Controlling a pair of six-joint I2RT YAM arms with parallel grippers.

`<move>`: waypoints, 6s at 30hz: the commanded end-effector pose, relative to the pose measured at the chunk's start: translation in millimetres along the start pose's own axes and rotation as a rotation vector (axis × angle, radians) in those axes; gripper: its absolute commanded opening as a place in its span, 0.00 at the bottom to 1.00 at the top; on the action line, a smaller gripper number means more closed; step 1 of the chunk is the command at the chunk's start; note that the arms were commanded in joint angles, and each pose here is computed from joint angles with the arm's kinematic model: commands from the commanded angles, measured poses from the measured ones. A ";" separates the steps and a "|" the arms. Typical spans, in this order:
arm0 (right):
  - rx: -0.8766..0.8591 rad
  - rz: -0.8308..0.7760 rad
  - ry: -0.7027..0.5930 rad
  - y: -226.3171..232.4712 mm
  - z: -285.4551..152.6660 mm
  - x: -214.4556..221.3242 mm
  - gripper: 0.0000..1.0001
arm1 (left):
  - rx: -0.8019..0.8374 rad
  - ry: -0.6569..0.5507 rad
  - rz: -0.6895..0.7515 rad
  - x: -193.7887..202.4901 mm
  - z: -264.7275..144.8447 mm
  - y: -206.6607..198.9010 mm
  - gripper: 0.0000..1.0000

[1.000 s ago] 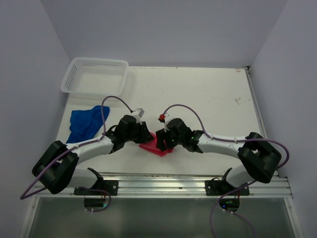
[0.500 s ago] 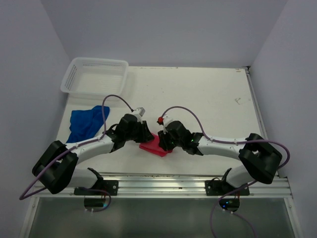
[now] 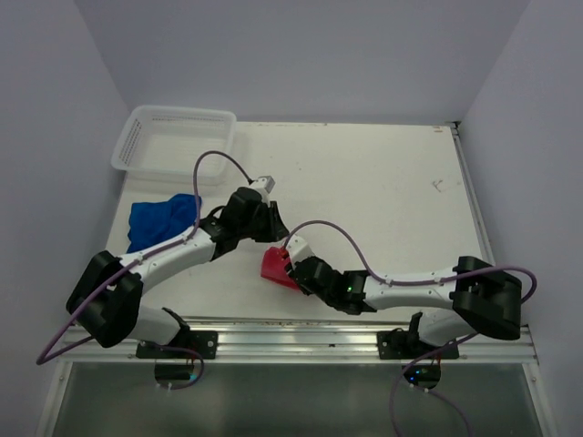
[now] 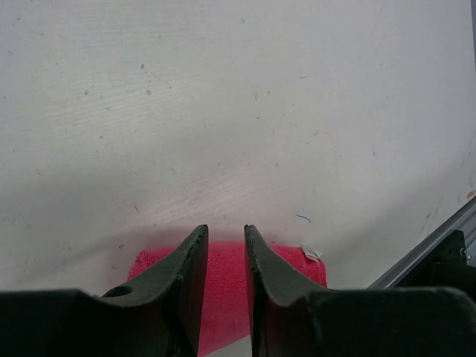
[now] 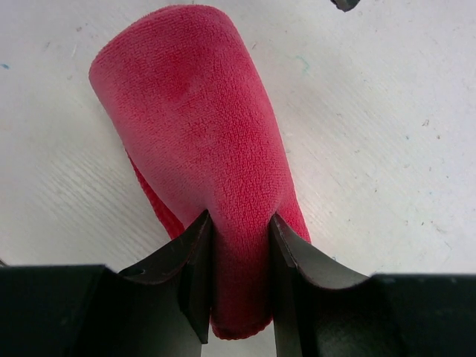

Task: Roll the towels
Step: Roll the towel, then place the rolled towel into the container

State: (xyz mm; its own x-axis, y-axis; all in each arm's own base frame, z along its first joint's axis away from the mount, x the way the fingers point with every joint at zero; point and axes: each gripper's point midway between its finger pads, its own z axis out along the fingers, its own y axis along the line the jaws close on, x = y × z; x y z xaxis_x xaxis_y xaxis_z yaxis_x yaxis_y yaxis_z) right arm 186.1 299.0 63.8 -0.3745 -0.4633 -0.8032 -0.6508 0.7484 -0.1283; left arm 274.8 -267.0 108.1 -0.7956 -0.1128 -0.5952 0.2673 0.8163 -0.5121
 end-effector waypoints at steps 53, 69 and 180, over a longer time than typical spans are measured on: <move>-0.381 0.060 0.033 38.8 -24.2 -46.1 0.79 | 0.005 0.082 -0.075 76.7 -21.9 33.9 0.30; -0.668 0.331 0.220 25.1 1.8 -15.4 0.84 | 0.003 0.080 -0.072 77.6 -22.6 35.2 0.30; -0.313 -0.206 -0.177 -39.2 24.8 -9.8 0.00 | 0.442 0.255 1.058 98.8 5.2 18.1 0.87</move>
State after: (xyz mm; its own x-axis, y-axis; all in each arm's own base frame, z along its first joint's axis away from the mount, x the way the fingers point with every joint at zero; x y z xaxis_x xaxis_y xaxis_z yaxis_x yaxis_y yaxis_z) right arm 220.4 281.0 42.2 -0.1681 -0.5218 -0.8363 -0.8984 0.4302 -0.0878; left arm 228.5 -271.4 61.2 -0.1214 0.6003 -0.7905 0.9751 0.2209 0.0180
